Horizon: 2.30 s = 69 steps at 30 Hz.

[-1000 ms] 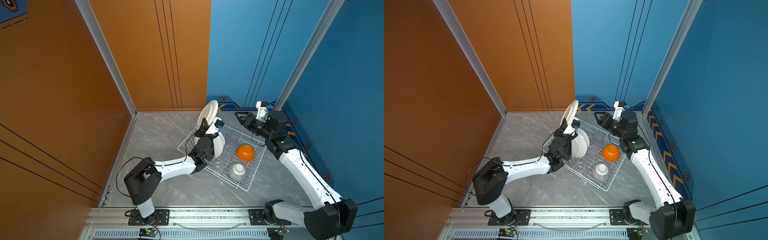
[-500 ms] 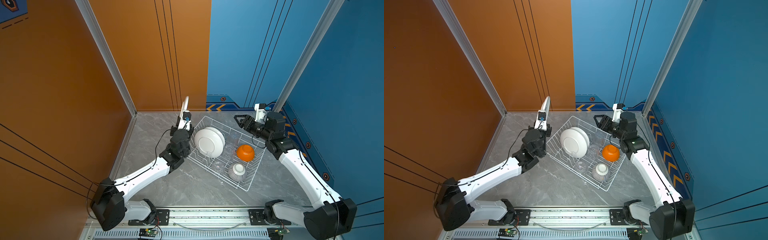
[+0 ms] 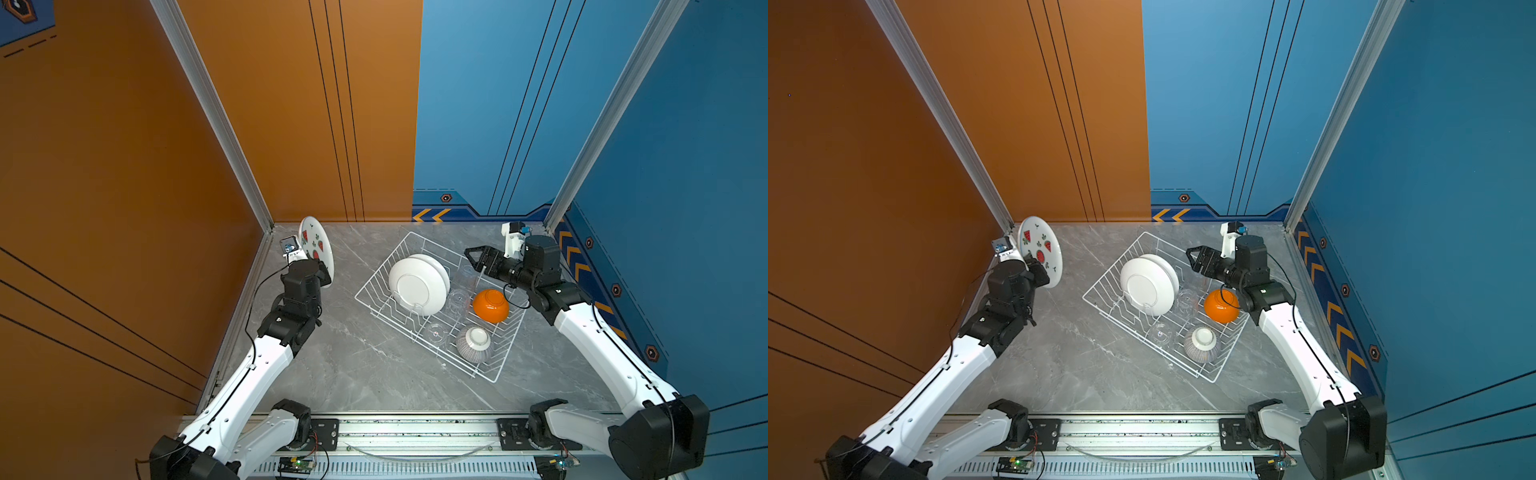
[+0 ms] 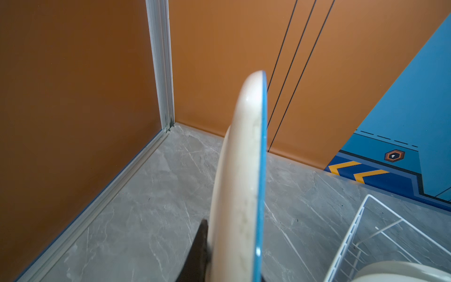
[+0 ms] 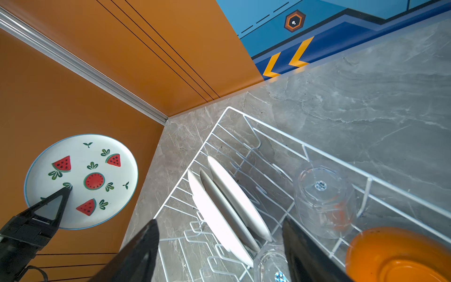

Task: Unload the mixed dishes from the dish rack
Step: 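Lower the watermelon plate onto the table beside the rack, open left gripper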

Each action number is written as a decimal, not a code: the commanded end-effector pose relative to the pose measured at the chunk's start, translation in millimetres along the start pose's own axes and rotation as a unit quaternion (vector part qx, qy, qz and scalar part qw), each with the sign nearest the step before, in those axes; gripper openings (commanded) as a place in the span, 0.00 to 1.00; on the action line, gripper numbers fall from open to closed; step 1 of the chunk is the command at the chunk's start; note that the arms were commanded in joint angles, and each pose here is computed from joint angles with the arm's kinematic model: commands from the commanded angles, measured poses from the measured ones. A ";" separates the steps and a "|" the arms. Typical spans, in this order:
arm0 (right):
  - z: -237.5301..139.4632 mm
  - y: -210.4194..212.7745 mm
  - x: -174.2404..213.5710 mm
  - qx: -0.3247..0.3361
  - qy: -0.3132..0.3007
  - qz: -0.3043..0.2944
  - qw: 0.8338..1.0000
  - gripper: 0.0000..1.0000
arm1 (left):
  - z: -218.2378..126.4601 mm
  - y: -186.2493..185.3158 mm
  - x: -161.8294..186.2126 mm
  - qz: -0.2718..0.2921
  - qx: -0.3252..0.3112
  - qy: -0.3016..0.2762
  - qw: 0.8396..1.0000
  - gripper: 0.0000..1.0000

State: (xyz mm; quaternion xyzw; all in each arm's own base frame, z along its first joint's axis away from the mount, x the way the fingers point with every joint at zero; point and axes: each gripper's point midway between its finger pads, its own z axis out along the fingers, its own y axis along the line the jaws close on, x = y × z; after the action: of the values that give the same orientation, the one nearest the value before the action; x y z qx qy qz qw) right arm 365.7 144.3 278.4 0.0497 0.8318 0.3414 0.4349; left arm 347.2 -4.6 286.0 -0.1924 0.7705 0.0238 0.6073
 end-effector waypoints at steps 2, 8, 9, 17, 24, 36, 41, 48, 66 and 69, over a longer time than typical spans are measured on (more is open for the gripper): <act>-6.7 -4.9 12.0 0.007 0.006 -0.024 1.000 0.82 | -5.6 10.7 -4.5 -0.097 0.029 0.003 0.995 0.00; -10.4 -8.4 16.9 0.011 0.006 -0.032 0.999 0.83 | -3.2 33.7 13.5 -0.127 0.022 0.036 0.991 0.00; -10.7 -9.0 17.2 0.012 0.006 -0.034 0.999 0.83 | -2.6 36.8 17.7 -0.137 0.024 0.045 0.989 0.00; -8.8 -14.5 25.2 0.014 0.016 -0.039 0.999 0.84 | -4.0 50.0 47.3 -0.180 0.028 0.083 0.980 0.00; -4.1 -21.0 33.4 0.019 0.027 -0.037 0.999 0.84 | -1.6 57.4 62.0 -0.208 0.027 0.100 0.973 0.00; -4.7 -27.1 36.7 0.028 0.026 -0.039 0.999 0.84 | 11.8 71.7 90.1 -0.232 0.015 0.155 0.960 0.00; -2.0 -29.2 39.2 0.030 0.031 -0.037 0.998 0.85 | 13.9 74.0 99.5 -0.231 0.012 0.166 0.959 0.00; 0.6 -31.2 41.9 0.029 0.035 -0.036 0.998 0.84 | 17.4 75.3 108.7 -0.235 0.014 0.174 0.956 0.00; 6.4 -38.9 48.5 0.036 0.043 -0.034 0.998 0.85 | 19.0 88.9 153.6 -0.222 -0.039 0.257 0.940 0.04; 6.6 -40.9 48.6 0.039 0.043 -0.031 0.998 0.85 | 15.1 98.7 162.6 -0.216 -0.066 0.266 0.937 0.07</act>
State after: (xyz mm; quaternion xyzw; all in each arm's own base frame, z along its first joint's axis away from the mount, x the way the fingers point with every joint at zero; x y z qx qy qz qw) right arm 346.5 139.8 225.9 0.0259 0.8596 0.3108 0.4048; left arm 307.3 35.7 116.1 -0.3796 0.8347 -0.1461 0.3712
